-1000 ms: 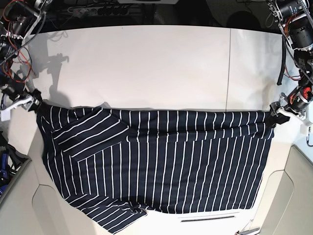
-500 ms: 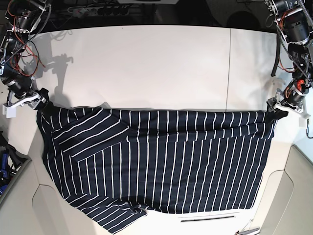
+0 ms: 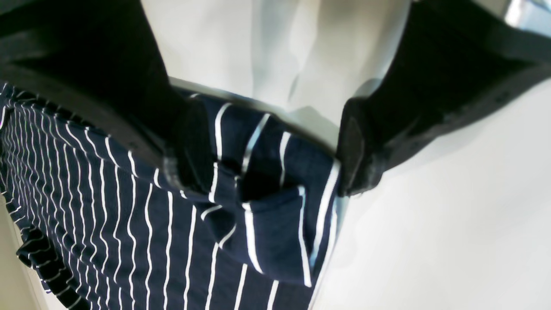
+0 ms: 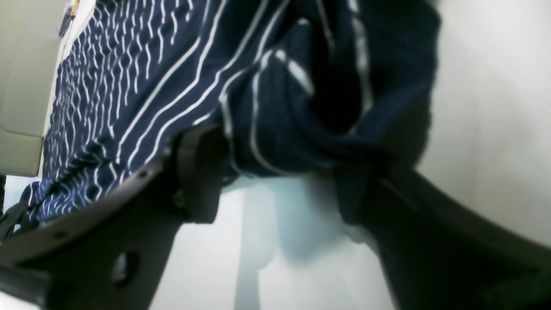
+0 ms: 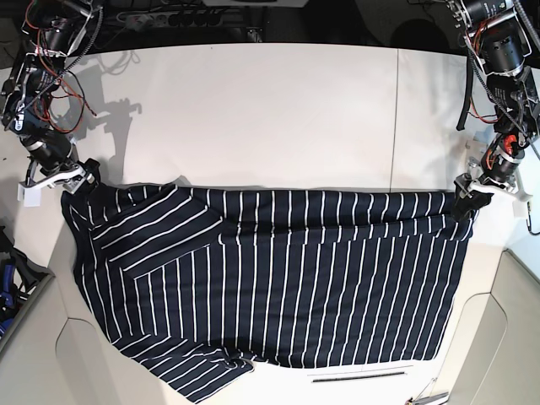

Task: Fold the T-shirt properly
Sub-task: 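Lift the hem with both grippers and fold it over toward the collar, then lay the folded hem down and open both grippers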

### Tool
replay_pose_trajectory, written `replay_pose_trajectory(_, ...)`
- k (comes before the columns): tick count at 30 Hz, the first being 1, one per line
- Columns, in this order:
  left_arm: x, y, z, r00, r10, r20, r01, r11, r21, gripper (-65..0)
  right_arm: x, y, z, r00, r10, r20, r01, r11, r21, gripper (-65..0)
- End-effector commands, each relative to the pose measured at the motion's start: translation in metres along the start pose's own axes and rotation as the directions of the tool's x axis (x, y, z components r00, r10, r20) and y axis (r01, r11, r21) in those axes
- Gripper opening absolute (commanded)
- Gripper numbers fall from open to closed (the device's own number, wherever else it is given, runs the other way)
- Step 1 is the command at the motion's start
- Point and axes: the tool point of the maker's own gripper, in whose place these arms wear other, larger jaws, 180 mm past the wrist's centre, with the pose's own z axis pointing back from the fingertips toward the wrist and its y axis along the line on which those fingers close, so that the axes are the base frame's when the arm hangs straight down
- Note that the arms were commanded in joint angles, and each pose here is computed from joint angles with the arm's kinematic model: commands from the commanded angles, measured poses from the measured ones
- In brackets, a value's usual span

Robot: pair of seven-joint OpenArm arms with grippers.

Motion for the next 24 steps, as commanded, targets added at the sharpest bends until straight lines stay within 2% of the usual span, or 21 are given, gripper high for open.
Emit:
replay_pose_trajectory(1, 0.0, 0.001, -0.001, 1.0, -0.014, -0.026, 0.014, 1.0, 0.011, -18.0, 0.012, 0.003, 0.0, 1.0, 0.016, 0.024, -0.017, 1.0, 0.008, -25.4)
replay_pose_trajectory(9, -0.01, -0.006, -0.006, 0.999, -0.016, -0.042, 0.016, 1.0, 0.003, -18.8, 0.024, 0.007, -0.006, 0.999, 0.012, 0.048, -0.013, 1.0, 0.011, -25.5)
replay_pose_trajectory(12, -0.01, -0.006, -0.006, 0.999, -0.017, -0.043, 0.018, 1.0, 0.004, -25.2, 0.027, 0.008, -0.009, 0.999, 0.028, 0.046, -0.029, 1.0, 0.003, -26.3)
replay_pose_trajectory(20, -0.009, -0.019, -0.006, 0.997, -0.07, -0.038, 0.067, 0.995, -0.073, -55.5, 0.027, 0.01, -0.011, 0.998, 0.044, 0.042, -0.044, 0.999, 0.007, -62.1)
replay_pose_trajectory(21, -0.009, -0.019, -0.006, 0.997, -0.07, -0.038, 0.067, 0.995, -0.073, -60.2, 0.027, 0.011, -0.011, 0.997, 0.058, 0.04, -0.059, 0.998, 0.013, -65.0)
replay_pose_trajectory(22, -0.009, -0.019, -0.006, 0.997, -0.07, -0.038, 0.067, 0.995, -0.073, -64.5, 0.027, 0.012, -0.011, 0.997, 0.064, 0.038, -0.065, 0.998, 0.013, -65.0)
replay_pose_trajectory(24, -0.009, -0.019, -0.006, 0.997, -0.07, -0.038, 0.067, 0.995, -0.073, -65.0, 0.025, 0.009, -0.011, 0.997, 0.078, 0.026, -0.078, 0.997, -0.002, -65.0)
